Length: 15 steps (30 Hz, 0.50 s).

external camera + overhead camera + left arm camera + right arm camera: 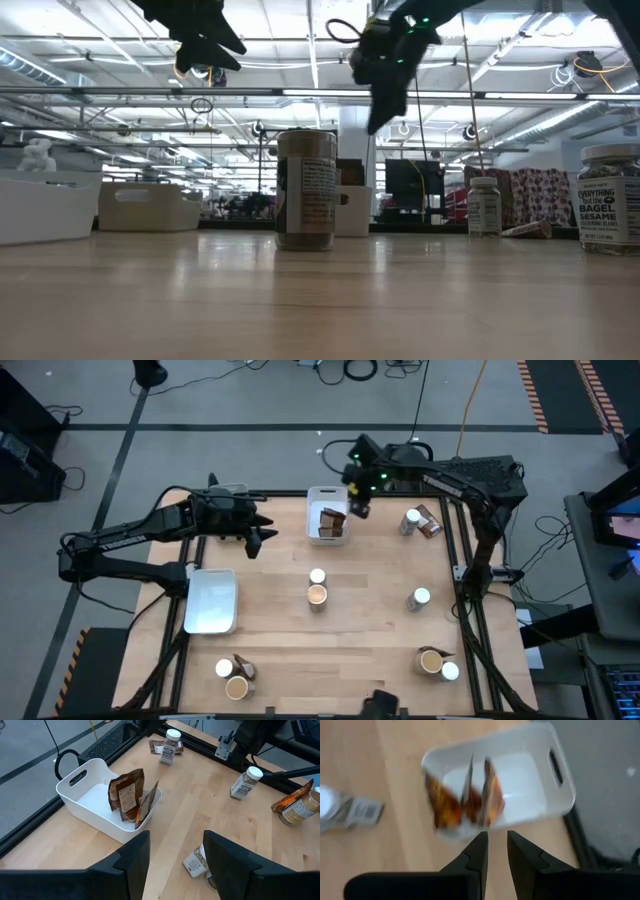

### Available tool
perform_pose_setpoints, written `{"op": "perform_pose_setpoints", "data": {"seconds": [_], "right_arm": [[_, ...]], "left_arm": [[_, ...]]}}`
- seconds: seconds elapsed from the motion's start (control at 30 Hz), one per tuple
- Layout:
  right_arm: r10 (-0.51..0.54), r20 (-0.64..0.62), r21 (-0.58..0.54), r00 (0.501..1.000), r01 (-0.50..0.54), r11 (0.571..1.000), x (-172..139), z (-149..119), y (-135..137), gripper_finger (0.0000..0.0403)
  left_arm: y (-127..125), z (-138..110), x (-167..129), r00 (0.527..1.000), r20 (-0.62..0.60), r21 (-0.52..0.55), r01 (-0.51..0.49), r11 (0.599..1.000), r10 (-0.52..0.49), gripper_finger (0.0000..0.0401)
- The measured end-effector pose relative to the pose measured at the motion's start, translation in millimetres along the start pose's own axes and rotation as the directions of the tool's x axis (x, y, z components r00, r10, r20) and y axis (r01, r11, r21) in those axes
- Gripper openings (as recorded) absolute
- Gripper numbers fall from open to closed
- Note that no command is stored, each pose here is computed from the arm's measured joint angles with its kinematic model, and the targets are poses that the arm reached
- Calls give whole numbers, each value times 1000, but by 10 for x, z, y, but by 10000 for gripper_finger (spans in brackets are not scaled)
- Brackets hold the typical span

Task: Sort spices by type
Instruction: Put the brown seasoning pack into the top white bin

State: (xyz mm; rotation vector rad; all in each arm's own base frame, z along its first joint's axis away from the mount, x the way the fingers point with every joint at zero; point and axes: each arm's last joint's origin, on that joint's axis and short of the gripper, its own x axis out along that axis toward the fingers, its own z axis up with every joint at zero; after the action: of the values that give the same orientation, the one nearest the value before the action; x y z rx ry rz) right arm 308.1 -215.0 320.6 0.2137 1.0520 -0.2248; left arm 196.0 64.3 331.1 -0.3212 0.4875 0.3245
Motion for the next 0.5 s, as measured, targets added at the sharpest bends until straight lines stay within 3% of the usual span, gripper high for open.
{"op": "perform_pose_setpoints", "data": {"seconds": [0.13,0.3,0.5], "right_arm": [[13,15,73,1000,-14,997,-206,-304,-93,51],[-91,128,205,988,63,977,-531,-735,-181,41],[-255,68,442,965,200,874,-631,-1294,-218,30]], "left_arm": [[0,6,0,1000,6,0,1,1000,-1,189],[-7,43,43,999,36,2,8,1000,-8,189],[-16,113,206,996,84,6,24,1000,-25,189]]}}
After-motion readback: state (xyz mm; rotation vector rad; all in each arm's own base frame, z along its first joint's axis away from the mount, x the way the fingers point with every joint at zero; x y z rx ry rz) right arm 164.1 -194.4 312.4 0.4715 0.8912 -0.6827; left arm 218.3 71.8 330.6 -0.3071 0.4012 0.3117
